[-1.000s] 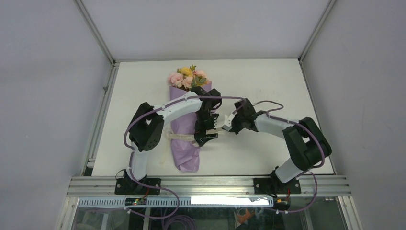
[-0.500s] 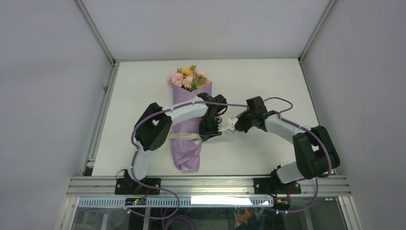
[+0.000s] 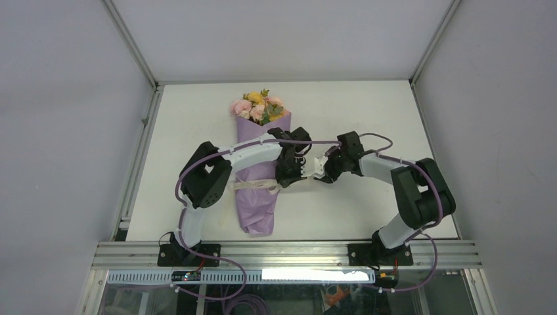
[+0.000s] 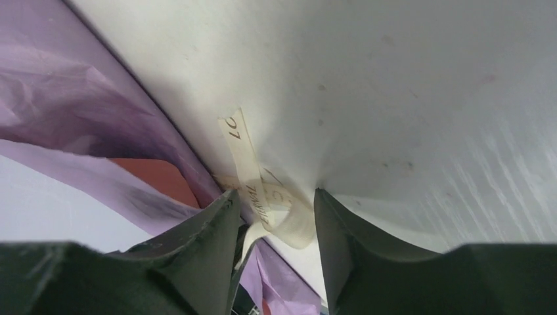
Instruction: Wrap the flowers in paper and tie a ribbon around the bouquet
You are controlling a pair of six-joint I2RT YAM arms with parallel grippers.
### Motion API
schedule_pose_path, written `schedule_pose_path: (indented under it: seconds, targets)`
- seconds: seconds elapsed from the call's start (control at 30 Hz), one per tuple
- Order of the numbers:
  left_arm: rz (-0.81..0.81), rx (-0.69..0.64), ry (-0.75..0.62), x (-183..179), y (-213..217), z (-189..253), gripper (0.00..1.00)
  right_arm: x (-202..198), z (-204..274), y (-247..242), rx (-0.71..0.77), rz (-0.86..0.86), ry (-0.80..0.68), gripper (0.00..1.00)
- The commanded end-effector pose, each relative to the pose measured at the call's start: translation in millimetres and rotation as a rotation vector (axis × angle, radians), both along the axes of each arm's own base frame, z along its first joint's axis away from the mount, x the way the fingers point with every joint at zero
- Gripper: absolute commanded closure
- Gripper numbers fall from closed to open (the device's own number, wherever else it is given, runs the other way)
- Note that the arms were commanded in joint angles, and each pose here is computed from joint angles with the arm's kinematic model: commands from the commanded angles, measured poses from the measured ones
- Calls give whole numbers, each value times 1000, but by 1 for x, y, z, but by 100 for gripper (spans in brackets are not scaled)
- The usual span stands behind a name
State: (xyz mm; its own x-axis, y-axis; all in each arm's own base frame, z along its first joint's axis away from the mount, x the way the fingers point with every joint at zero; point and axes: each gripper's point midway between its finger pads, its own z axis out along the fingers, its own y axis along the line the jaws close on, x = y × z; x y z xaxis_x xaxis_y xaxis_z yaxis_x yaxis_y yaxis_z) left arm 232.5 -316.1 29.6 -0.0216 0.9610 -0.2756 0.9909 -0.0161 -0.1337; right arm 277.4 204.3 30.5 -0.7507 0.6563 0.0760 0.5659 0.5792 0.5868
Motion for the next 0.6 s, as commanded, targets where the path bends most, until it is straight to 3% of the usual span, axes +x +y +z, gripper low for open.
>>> schedule_pose_path:
  seconds: [0.0,0.23,0.57]
  targets:
    - [-3,-141,-99,17,-20,34,100,33,17,12,51,12,-96,50]
    - [48,-259,-140,28,-36,57,100,42,7,19,84,8,-92,50]
    - [75,-304,-198,44,-44,61,100,46,6,33,171,-16,-47,49]
